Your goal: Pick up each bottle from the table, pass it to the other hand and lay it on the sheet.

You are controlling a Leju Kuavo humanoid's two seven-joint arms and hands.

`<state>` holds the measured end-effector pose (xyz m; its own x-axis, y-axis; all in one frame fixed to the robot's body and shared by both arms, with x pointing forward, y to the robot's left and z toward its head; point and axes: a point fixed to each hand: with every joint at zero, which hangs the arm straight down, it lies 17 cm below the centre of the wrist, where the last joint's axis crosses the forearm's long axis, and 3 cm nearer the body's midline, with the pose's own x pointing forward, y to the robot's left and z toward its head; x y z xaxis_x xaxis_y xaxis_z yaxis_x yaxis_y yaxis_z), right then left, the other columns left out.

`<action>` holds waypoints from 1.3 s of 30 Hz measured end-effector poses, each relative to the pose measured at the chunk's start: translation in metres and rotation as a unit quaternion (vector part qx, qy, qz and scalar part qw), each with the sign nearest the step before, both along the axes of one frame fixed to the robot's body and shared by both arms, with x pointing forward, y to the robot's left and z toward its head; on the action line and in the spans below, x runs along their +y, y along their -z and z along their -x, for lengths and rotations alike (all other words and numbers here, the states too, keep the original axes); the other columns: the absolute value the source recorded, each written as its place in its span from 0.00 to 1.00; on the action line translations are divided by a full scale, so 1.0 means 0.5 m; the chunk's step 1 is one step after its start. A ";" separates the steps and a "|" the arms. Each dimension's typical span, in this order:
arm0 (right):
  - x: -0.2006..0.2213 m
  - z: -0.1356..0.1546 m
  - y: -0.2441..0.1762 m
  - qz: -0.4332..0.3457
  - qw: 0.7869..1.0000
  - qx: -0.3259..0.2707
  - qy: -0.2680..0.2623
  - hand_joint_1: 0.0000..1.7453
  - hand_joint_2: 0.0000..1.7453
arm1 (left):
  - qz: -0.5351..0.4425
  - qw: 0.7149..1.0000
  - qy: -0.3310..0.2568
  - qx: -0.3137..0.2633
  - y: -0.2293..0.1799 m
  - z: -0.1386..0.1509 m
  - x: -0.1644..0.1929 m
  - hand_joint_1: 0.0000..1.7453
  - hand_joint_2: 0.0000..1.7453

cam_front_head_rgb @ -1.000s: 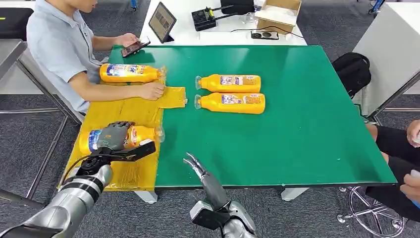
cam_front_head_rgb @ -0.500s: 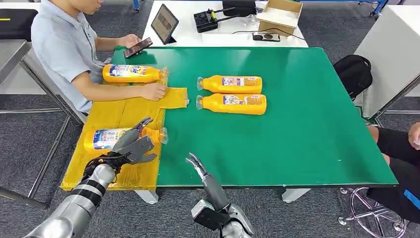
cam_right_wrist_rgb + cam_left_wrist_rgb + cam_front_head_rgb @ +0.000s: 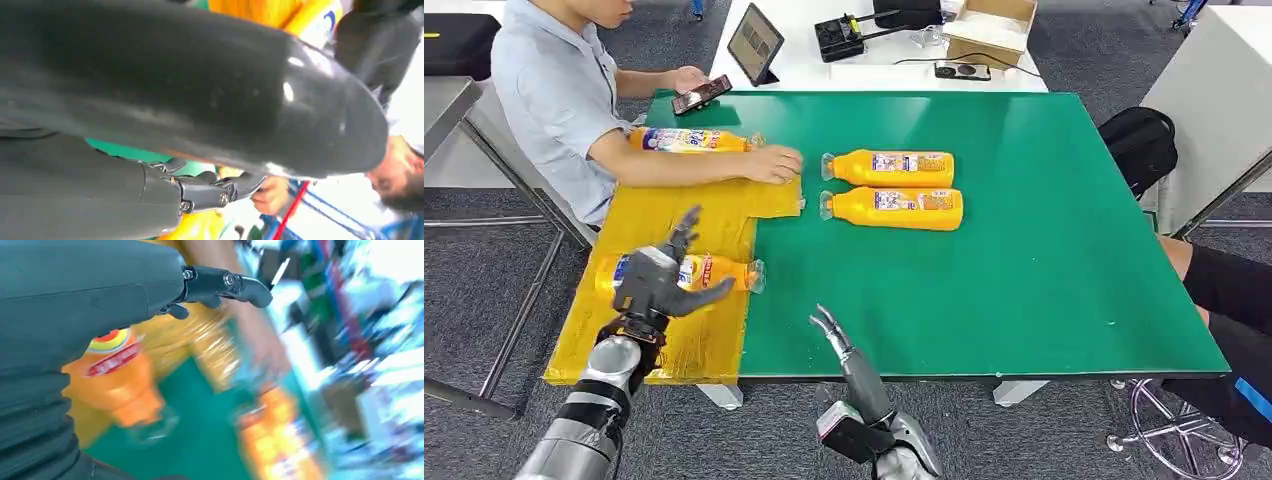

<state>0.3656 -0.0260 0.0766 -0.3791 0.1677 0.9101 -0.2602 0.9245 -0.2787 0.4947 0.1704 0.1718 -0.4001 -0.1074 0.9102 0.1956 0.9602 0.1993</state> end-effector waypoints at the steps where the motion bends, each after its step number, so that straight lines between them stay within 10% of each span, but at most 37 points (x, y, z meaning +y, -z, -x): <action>1: -0.008 -0.003 -0.017 -0.007 1.000 -0.010 0.010 0.00 1.00 | 0.032 0.999 -0.018 -0.011 -0.026 0.002 0.012 0.00 1.00; 15: -0.022 -0.021 -0.278 -0.100 0.982 -0.147 0.057 0.00 1.00 | 0.157 0.952 -0.239 -0.111 -0.083 0.180 0.354 0.00 1.00; 39: -0.169 -0.014 -0.381 -0.101 0.954 -0.231 0.160 0.00 1.00 | 0.220 0.934 -0.233 -0.160 -0.174 0.171 0.365 0.00 1.00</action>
